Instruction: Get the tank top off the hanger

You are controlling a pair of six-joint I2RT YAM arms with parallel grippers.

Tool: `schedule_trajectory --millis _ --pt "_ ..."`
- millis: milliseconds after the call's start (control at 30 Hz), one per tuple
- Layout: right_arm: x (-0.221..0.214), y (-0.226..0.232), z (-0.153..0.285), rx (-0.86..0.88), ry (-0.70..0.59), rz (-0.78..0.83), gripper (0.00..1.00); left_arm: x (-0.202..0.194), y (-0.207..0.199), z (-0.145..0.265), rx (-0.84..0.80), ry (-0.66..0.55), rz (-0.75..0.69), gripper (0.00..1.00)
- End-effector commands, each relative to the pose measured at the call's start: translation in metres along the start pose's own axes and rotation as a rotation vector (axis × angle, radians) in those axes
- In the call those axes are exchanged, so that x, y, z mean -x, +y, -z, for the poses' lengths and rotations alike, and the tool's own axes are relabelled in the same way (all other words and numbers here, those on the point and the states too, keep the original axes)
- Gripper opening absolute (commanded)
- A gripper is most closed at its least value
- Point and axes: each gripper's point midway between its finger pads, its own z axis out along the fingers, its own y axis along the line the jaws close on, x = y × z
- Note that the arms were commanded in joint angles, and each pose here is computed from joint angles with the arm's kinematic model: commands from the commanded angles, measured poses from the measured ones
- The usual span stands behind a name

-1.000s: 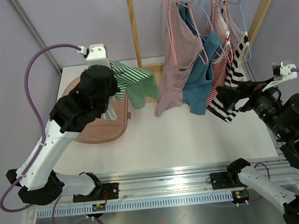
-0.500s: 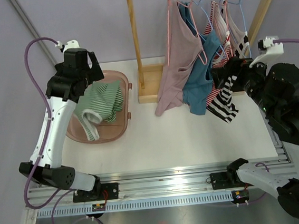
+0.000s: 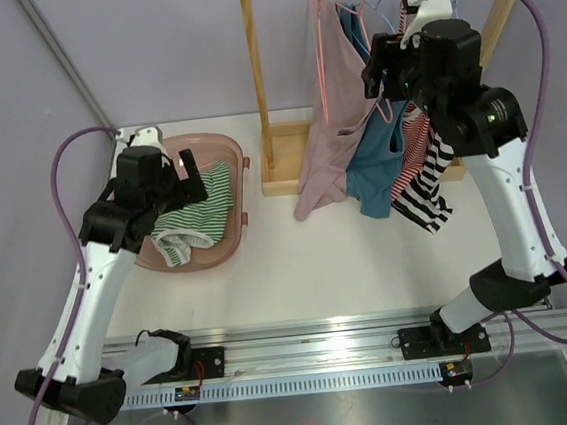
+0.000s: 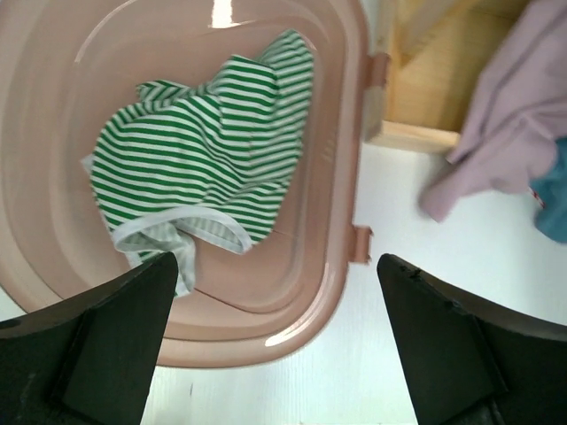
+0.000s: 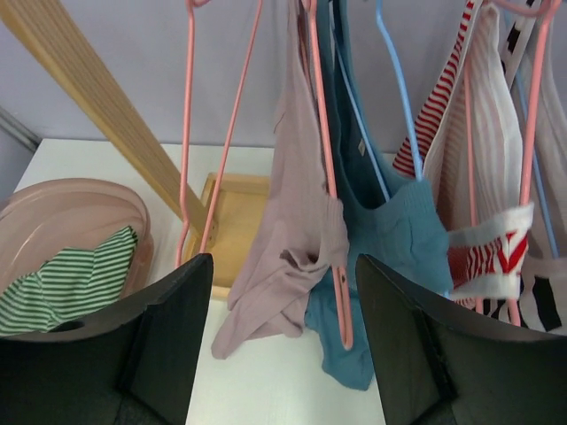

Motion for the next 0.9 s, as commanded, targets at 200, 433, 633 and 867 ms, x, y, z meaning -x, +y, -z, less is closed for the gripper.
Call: schedule_trajectory --millis 200,433,633,867 --pt "0.024 -0.031 -0.063 -0.088 -0.023 0.127 0.71 -0.01 -0.041 0.066 -0.335 -0.151 -0.044 0.99" --pt "0.013 -0.025 -0.095 -0.019 -0.011 0.11 0.54 -0.024 -0.023 0.082 -0.308 -0.162 -0.073 0.99" --pt "0.02 -0.023 -0.106 -0.014 -0.058 0.104 0.51 -0.035 -0.018 0.071 -0.283 -0.135 -0.102 0.99" --pt "0.006 -0.01 -0.133 0.049 0.0 0.11 0.32 -0.042 -0.02 0.064 -0.29 -0.114 -0.107 0.99"
